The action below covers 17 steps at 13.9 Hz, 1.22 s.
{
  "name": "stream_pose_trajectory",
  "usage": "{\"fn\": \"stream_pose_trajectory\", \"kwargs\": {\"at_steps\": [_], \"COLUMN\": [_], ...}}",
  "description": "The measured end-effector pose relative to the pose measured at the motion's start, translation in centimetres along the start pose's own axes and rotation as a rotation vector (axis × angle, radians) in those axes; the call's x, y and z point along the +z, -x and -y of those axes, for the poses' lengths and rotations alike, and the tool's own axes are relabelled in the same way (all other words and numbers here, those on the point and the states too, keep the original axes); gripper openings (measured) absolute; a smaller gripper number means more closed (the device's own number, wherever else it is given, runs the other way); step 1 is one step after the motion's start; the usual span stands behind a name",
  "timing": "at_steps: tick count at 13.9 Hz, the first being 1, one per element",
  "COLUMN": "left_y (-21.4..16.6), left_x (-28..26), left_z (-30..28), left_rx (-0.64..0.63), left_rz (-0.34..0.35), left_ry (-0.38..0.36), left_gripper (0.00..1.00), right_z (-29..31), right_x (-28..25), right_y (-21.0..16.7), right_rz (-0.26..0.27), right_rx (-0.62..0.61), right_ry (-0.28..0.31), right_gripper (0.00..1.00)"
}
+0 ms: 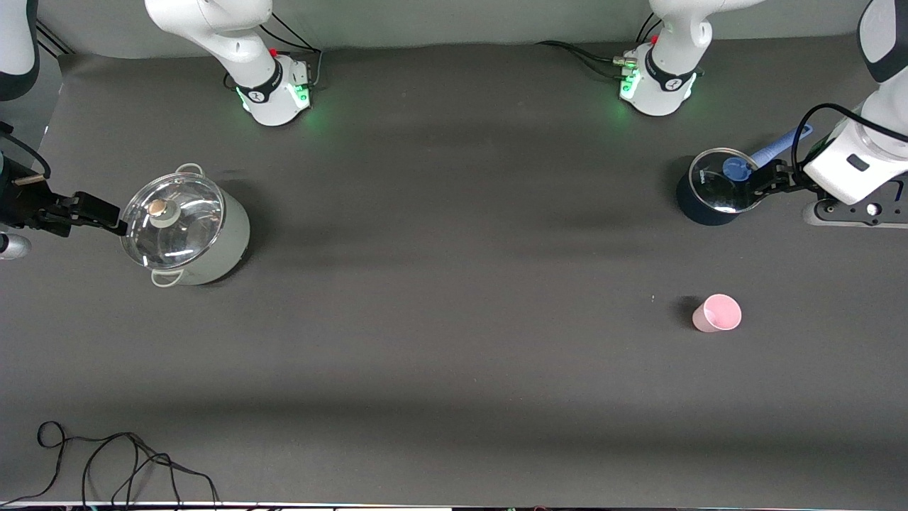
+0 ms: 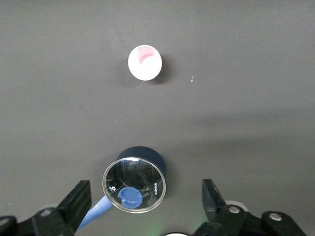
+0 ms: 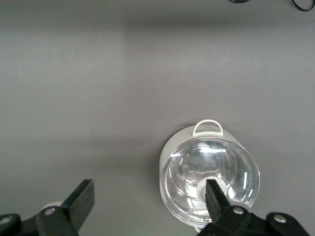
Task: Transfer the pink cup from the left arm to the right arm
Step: 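Move the left gripper down toward the pink cup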
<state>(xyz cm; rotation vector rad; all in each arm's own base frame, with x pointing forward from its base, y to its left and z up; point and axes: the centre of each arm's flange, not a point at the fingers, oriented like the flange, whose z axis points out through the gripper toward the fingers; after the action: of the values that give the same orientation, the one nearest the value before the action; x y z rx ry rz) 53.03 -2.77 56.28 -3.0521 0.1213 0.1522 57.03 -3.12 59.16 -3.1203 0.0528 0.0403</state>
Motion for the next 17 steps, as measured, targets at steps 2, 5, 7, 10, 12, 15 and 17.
{"fn": "stream_pose_trajectory", "kwargs": {"at_steps": [2,5,7,10,12,15,17], "left_y": [0.0,0.0,0.0,-0.2,-0.8,-1.9,-2.5], "left_x": [0.0,0.0,0.1,0.5,1.0,1.6,2.6], "left_z": [0.0,0.2,0.9,4.7,8.7,14.0,16.6], "left_rx": [0.0,0.005,0.04,0.223,0.408,0.674,0.825], "left_rz": [0.0,0.0,-0.001,-0.016,-0.038,-0.095,-0.178], "left_ry": [0.0,0.001,0.005,0.028,0.056,0.108,0.196], "left_gripper": [1.0,1.0,1.0,1.0,1.0,1.0,1.0], "right_z": [0.0,0.0,0.0,0.0,0.0,0.0,0.0], "right_x": [0.0,0.0,0.0,-0.1,-0.4,-0.5,-0.6], "right_y": [0.0,0.0,0.0,0.0,0.0,-0.1,-0.1], "right_rz": [0.0,0.0,0.0,-0.002,-0.009,-0.012,-0.013], "right_rx": [0.0,0.0,0.0,0.0,0.0,0.0,0.0], "right_ry": [0.0,0.0,0.0,0.0,0.0,0.0,0.0], "right_gripper": [1.0,1.0,1.0,1.0,1.0,1.0,1.0]}}
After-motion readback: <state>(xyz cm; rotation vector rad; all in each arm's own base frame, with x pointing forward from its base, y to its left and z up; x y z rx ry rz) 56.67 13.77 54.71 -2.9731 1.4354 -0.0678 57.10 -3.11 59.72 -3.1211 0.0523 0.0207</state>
